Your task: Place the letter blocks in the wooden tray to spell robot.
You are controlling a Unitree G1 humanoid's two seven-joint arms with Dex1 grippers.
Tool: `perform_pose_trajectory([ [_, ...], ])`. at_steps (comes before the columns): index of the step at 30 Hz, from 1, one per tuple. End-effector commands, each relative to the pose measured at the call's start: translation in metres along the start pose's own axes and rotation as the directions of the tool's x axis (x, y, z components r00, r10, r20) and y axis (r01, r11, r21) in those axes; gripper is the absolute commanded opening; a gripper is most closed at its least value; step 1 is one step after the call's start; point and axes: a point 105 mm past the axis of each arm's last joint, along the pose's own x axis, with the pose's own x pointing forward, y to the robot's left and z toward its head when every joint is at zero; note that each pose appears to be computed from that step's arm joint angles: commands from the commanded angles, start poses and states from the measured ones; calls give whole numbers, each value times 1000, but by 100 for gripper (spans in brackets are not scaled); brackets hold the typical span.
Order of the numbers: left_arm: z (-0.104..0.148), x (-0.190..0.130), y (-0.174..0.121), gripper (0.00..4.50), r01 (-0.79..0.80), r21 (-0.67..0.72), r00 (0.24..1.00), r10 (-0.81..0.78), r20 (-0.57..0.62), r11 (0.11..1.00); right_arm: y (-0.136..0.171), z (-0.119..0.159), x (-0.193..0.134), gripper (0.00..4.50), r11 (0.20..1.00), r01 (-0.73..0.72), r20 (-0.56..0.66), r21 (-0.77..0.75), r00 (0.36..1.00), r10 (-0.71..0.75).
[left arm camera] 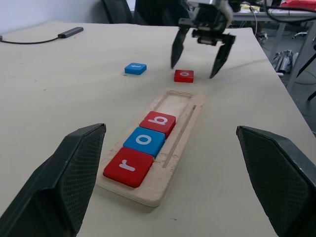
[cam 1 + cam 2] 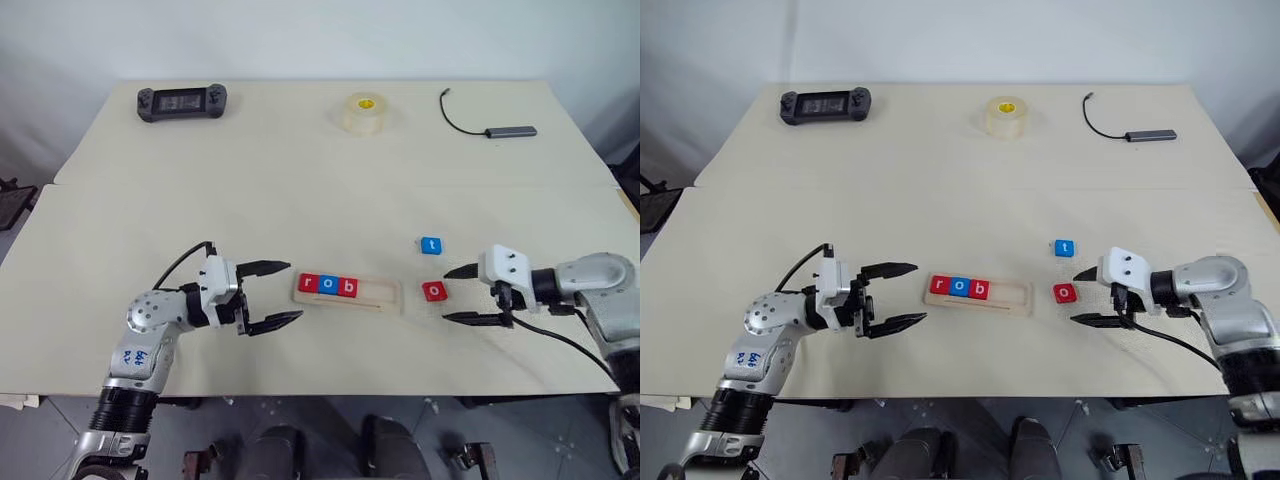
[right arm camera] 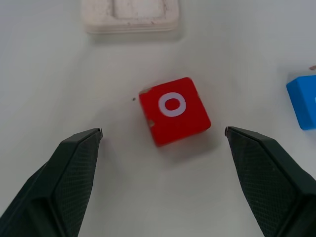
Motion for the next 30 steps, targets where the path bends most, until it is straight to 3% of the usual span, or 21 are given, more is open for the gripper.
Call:
perform_pose_trajectory([
  [1,11,-1,-2,450,4,32,1000,-5,20,999,-3,-1,6,417,1000,-18,5,-26,1000,18],
  [4,11,-2,-4,450,-1,29,1000,0,18,1000,-4,1,12,400,999,-32,24,-17,999,33],
  [7,11,-2,-4,450,-3,28,1000,2,18,1000,-4,0,12,325,999,-42,34,9,999,41],
  [12,12,-1,-4,450,-5,28,1000,5,19,1000,-2,11,6,156,997,-80,97,2,992,80],
  [13,12,-1,-4,450,-5,28,1000,4,20,1000,-4,15,5,144,997,-75,108,0,991,75],
  [17,12,0,-3,450,-9,31,1000,8,20,999,-12,44,4,145,998,-50,157,-45,986,56],
  [22,11,-1,-4,450,-15,28,1000,14,18,1000,0,71,18,145,994,-104,173,-38,979,109],
  [26,9,0,-5,450,-22,22,1000,22,20,1000,2,78,47,145,997,-71,91,2,993,71],
  [30,9,1,-6,450,-30,20,999,29,23,999,8,82,62,145,998,-67,83,1,994,66],
])
